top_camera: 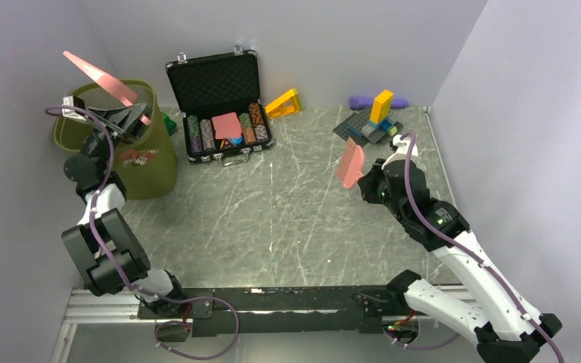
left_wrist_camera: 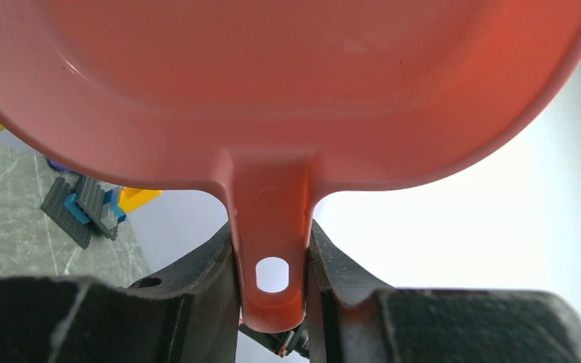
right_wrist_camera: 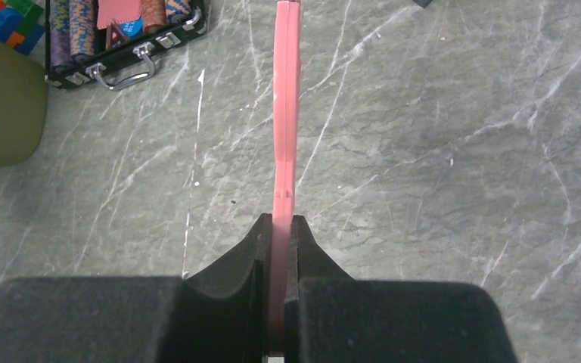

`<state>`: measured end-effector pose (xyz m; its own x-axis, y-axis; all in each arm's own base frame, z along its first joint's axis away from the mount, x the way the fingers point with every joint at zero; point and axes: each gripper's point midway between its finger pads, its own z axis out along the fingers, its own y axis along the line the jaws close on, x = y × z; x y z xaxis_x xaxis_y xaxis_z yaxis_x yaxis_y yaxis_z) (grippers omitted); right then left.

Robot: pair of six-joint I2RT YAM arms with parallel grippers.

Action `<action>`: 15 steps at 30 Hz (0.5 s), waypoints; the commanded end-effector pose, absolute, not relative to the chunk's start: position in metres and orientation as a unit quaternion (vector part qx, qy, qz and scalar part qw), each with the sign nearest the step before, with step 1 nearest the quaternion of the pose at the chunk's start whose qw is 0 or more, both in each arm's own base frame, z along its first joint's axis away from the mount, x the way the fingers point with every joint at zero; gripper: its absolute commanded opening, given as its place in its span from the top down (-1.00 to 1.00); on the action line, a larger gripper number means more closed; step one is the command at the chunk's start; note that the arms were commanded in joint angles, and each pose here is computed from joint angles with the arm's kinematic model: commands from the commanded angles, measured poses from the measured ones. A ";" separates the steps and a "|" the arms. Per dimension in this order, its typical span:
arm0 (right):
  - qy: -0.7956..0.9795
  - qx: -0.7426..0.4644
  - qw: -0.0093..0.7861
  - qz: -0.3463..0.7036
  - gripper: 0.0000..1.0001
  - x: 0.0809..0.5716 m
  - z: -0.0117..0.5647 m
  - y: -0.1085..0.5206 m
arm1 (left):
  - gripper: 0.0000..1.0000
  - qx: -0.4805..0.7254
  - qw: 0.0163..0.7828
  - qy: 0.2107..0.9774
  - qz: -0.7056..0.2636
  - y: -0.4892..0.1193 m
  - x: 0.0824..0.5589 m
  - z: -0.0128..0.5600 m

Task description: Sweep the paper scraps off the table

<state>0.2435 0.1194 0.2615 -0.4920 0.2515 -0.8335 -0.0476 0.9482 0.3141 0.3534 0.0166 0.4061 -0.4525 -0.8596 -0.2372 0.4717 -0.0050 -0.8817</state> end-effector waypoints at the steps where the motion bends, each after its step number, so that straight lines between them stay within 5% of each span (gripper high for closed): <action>1: 0.833 0.069 0.519 0.179 1.00 0.251 0.276 0.129 | 1.00 -0.199 0.416 0.449 -0.765 0.012 0.316 0.443; 9: 0.826 0.072 0.527 0.185 1.00 0.251 0.279 0.128 | 1.00 -0.175 0.428 0.473 -0.750 0.005 0.312 0.444; 15: 0.822 0.072 0.533 0.188 1.00 0.252 0.282 0.129 | 1.00 -0.066 0.459 0.560 -0.686 -0.029 0.306 0.450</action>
<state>0.2458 0.1250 0.2617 -0.4860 0.2667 -0.8322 -0.0624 0.9393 0.3374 0.3413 0.0097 0.4172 -0.4806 -0.8232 -0.3023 0.5059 0.0213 -0.8623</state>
